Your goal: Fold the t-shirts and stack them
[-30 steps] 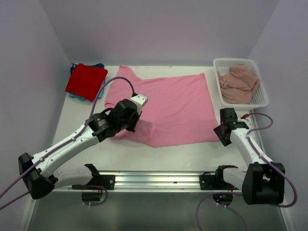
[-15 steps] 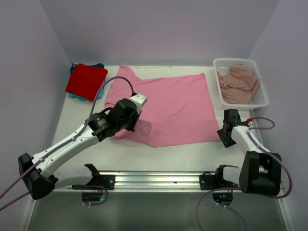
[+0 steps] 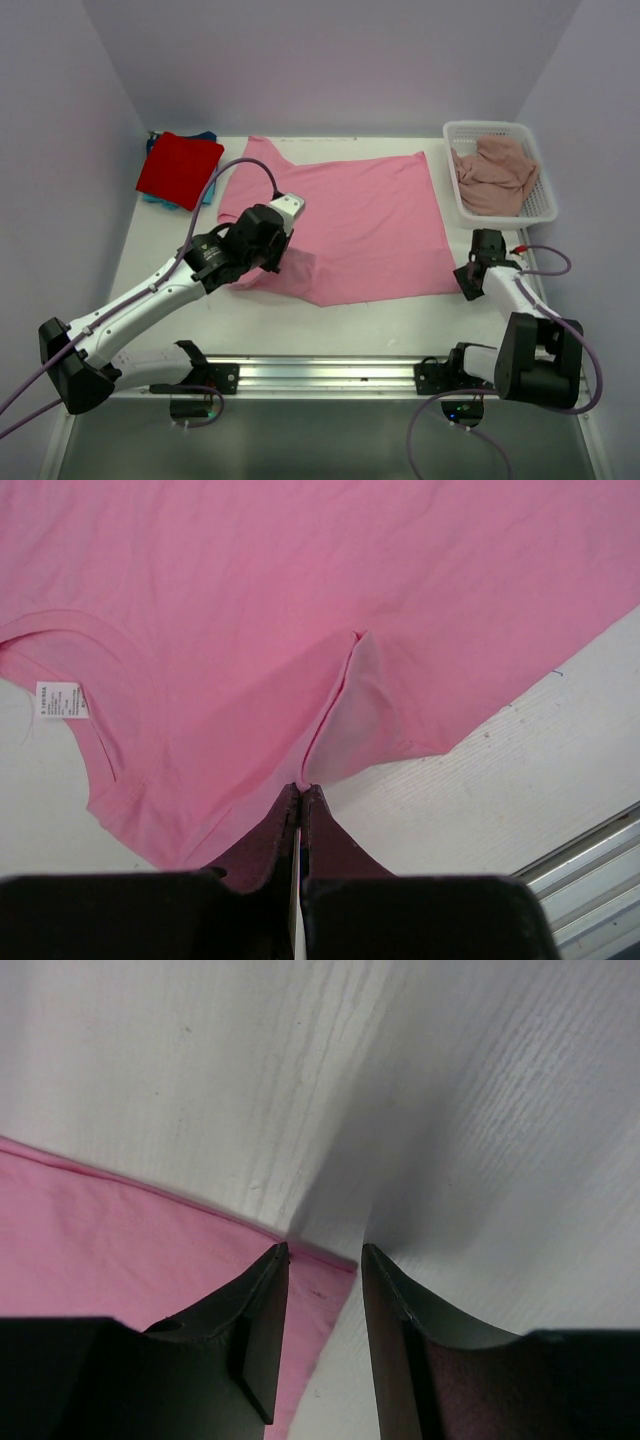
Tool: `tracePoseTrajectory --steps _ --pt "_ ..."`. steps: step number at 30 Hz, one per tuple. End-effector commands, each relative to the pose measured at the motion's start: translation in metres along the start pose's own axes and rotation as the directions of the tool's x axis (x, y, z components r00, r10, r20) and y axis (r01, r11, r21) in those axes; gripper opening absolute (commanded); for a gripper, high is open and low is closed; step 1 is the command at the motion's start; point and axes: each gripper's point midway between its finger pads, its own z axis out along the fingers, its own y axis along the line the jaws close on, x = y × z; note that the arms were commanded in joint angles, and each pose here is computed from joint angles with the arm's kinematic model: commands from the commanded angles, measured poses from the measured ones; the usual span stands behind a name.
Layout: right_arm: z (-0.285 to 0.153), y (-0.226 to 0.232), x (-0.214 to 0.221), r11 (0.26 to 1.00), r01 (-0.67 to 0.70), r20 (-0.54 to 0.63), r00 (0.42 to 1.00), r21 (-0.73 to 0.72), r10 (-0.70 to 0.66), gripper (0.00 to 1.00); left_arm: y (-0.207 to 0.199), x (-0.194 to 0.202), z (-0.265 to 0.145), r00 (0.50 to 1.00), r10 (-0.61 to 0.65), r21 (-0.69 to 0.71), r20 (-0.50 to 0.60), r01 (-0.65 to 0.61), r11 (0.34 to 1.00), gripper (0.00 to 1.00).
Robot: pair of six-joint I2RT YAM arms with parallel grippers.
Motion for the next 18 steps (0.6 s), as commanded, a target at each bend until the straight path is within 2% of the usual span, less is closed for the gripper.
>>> tracePoseTrajectory --steps 1,6,10,13,17,18 --pt "0.014 0.003 0.020 0.999 -0.022 -0.078 0.997 -0.045 0.018 0.39 0.001 -0.008 0.000 0.999 -0.026 -0.003 0.026 0.026 1.000 0.00" --pt "0.030 0.005 0.043 0.995 -0.083 -0.208 0.976 -0.054 0.070 0.34 0.003 -0.008 0.000 0.999 -0.030 -0.013 0.023 0.030 0.999 0.00" --pt "0.030 0.004 0.051 0.994 -0.088 -0.246 0.967 -0.057 0.071 0.37 0.004 -0.007 -0.001 0.999 -0.034 -0.019 0.021 0.034 0.999 0.00" --pt "0.018 0.001 0.045 0.995 -0.077 -0.231 0.971 -0.062 0.061 0.42 0.005 -0.007 -0.003 0.999 -0.037 -0.023 0.024 0.038 0.999 0.00" --pt "-0.006 -0.010 0.027 0.996 -0.063 -0.141 0.989 -0.067 0.053 0.45 0.006 -0.006 -0.001 0.999 -0.041 -0.025 0.021 0.042 0.999 0.00" --pt "-0.016 -0.007 0.018 0.992 -0.072 -0.101 0.993 -0.107 0.061 0.45 0.005 -0.005 0.000 0.999 -0.041 -0.023 0.019 0.042 0.999 0.00"
